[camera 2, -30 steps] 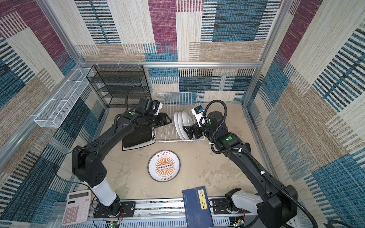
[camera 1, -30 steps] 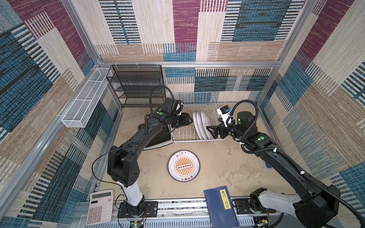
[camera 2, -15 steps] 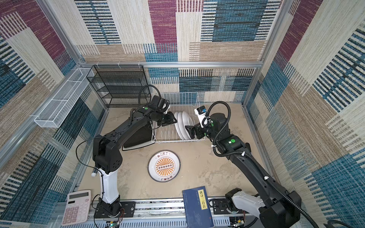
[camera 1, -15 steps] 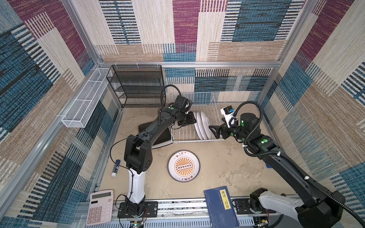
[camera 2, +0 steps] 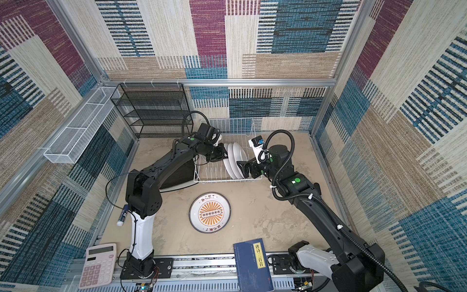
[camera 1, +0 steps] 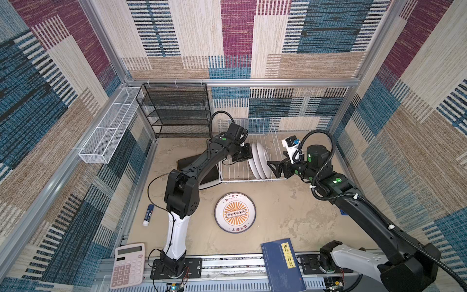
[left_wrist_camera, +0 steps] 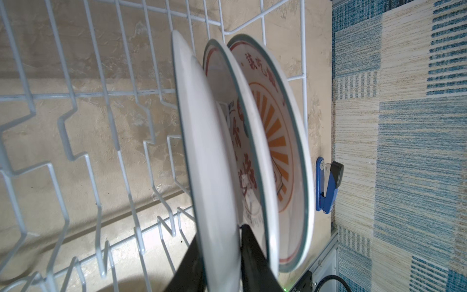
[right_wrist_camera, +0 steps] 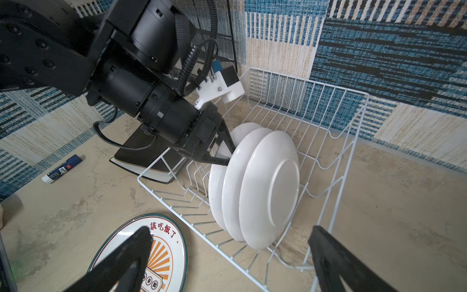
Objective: Unload the plates from the dish rack
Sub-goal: 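Grasp the top edge of the nearest white plate with the left gripper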
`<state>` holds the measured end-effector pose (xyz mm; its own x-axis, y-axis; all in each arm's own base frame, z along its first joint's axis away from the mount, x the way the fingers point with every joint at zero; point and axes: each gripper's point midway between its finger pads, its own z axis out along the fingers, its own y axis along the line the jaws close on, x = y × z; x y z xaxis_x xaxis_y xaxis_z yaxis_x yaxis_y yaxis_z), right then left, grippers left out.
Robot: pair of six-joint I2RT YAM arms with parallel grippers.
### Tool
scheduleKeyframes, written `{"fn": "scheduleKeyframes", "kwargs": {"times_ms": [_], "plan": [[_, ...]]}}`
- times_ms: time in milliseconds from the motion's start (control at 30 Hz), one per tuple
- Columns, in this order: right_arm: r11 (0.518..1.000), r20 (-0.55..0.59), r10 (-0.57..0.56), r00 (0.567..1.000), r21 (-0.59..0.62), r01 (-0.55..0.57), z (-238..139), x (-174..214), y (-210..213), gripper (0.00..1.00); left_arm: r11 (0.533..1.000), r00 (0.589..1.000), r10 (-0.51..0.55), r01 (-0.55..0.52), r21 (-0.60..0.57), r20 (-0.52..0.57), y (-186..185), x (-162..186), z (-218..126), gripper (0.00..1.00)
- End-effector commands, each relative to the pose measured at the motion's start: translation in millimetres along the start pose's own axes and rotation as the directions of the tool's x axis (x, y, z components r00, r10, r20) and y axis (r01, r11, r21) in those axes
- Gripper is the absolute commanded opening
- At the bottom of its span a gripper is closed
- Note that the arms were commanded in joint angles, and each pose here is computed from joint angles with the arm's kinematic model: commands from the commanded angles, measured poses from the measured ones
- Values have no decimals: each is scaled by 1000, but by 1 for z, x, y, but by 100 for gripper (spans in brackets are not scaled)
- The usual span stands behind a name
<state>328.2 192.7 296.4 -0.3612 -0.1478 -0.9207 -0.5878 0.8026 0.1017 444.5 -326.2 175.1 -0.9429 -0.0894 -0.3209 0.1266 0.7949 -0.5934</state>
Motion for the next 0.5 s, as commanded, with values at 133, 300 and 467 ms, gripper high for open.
{"fn": "scheduleKeyframes", "kwargs": {"times_ms": [133,300,467], "plan": [[1000,26,14,1000,5,-15,1,-7,-1,99,999,998,-53,53,-11,-23,6,8,1,21],[1000,24,17,1000,9,-17,1,-7,-2,99,997,997,-71,71,33,-15,0,9,0,14],[1000,23,20,1000,11,-20,1,-7,-2,99,996,997,-72,73,57,-6,-7,7,-4,3]]}}
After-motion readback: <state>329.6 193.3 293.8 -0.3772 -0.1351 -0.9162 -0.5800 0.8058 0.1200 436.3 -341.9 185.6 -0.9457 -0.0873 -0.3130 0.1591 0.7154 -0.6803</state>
